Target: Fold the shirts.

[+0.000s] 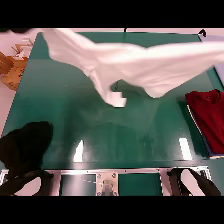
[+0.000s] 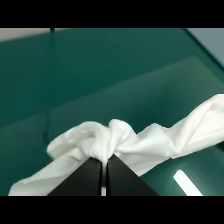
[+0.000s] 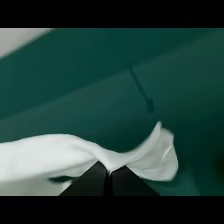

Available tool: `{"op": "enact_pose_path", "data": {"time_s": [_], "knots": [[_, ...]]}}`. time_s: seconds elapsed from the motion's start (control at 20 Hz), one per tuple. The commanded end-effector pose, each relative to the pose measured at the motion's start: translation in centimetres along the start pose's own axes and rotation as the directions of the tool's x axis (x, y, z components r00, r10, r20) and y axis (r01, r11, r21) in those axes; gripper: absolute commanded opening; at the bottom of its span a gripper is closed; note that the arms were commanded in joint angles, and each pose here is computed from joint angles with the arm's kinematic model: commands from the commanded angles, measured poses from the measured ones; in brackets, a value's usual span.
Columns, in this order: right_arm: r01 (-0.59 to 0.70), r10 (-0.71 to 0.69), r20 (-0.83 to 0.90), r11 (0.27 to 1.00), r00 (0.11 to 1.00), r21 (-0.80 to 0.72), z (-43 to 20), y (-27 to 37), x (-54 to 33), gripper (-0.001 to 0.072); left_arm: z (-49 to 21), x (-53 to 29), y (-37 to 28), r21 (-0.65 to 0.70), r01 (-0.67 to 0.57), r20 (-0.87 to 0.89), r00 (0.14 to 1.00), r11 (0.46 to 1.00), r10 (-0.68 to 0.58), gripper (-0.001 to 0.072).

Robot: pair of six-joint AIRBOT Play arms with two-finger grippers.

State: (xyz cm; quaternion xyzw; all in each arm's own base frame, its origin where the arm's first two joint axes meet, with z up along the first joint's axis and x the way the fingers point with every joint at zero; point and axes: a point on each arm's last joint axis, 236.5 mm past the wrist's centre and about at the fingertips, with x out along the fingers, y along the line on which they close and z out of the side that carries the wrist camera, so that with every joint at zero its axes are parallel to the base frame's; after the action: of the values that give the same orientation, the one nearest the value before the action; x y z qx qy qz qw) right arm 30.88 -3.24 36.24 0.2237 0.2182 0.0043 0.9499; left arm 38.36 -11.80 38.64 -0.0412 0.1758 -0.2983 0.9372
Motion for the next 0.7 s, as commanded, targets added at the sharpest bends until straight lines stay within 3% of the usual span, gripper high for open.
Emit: {"op": "enact_pose_path", "data": {"time_s": [0.0,0.15,0.3,0.5,0.65], "knots": [[-0.021,0.070,0.324,0.988,0.943,-0.154,6.2,7.2,-10.0,0.0010,7.3,-9.4,-5.8,0.151,-0.067,0.223,0.974,0.986,0.032,0.0022],[-0.004,0.099,0.451,0.978,0.887,-0.208,7.9,9.6,-13.9,0.0010,10.2,-14.1,-8.8,0.207,-0.130,0.376,0.926,0.970,0.044,0.0022],[0.010,0.079,0.442,0.981,0.894,-0.196,7.7,8.8,-13.3,0.0010,10.4,-15.4,-8.5,0.219,-0.194,0.401,0.911,0.956,0.094,0.0022],[-0.042,0.070,0.282,0.994,0.957,-0.104,5.3,5.0,-6.5,0.0010,8.0,-11.5,-4.5,0.142,-0.194,0.316,0.938,0.971,0.141,0.0022],[-0.090,0.088,0.091,0.996,0.992,0.020,0.7,0.2,1.8,0.0010,2.2,-4.3,1.3,-0.011,-0.157,0.125,0.980,0.987,0.158,0.0023]]}}
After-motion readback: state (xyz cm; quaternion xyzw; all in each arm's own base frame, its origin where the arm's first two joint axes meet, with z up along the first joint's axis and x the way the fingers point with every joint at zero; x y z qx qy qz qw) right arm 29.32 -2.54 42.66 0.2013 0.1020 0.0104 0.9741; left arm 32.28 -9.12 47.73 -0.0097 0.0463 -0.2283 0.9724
